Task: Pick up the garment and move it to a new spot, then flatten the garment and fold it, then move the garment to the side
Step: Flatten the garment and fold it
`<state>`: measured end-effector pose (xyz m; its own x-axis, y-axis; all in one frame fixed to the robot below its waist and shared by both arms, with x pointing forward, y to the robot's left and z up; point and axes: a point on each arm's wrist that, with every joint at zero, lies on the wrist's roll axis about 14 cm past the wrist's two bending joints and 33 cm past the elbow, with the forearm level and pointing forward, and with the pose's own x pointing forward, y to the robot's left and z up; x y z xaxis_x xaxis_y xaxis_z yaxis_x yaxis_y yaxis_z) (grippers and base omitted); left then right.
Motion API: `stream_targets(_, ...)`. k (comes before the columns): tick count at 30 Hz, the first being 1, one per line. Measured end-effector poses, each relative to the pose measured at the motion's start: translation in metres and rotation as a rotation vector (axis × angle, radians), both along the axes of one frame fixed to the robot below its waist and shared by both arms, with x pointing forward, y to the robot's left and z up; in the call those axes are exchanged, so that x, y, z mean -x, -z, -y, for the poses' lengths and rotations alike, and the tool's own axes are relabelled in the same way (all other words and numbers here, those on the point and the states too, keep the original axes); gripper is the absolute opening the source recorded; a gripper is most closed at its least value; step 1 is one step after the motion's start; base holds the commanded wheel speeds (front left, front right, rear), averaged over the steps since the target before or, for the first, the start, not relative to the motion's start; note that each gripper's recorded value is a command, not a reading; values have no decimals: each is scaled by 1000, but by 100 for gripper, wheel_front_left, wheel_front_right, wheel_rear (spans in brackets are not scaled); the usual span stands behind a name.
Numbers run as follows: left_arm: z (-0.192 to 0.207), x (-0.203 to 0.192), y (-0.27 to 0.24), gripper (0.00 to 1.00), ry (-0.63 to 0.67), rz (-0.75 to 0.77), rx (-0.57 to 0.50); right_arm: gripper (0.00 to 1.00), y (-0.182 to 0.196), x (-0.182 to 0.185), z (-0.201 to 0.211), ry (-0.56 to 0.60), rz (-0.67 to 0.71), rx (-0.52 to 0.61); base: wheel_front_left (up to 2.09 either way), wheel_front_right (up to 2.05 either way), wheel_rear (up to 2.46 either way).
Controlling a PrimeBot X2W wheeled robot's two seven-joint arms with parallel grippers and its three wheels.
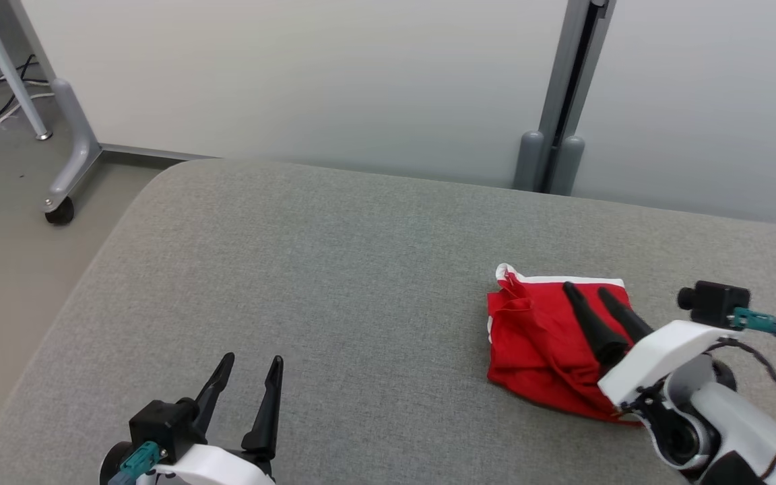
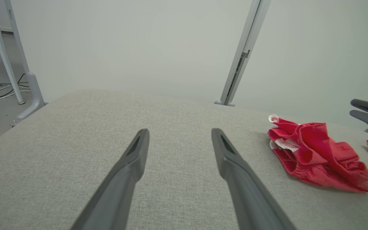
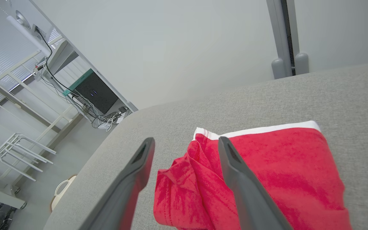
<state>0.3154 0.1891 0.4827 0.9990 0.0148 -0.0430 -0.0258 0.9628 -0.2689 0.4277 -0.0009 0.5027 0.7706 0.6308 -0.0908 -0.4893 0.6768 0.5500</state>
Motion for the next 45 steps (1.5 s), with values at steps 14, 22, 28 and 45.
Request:
stream_targets(14, 13, -7, -5, 100, 37, 18, 8, 100, -4, -17, 136, 324, 86, 65, 0, 0, 0)
stream_targets(22, 10, -5, -1, 100, 26, 7, 15, 0, 31, -16, 114, 306, -18, 102, 0, 0, 0)
stream_targets(28, -1, -3, 1, 100, -9, -3, 12, 0, 65, -9, 60, 191, -168, 121, 0, 0, 0)
stream_targets(45, -3, -2, 4, 100, -24, -14, 8, 0, 50, 78, -69, -215, -184, -11, 0, 0, 0)
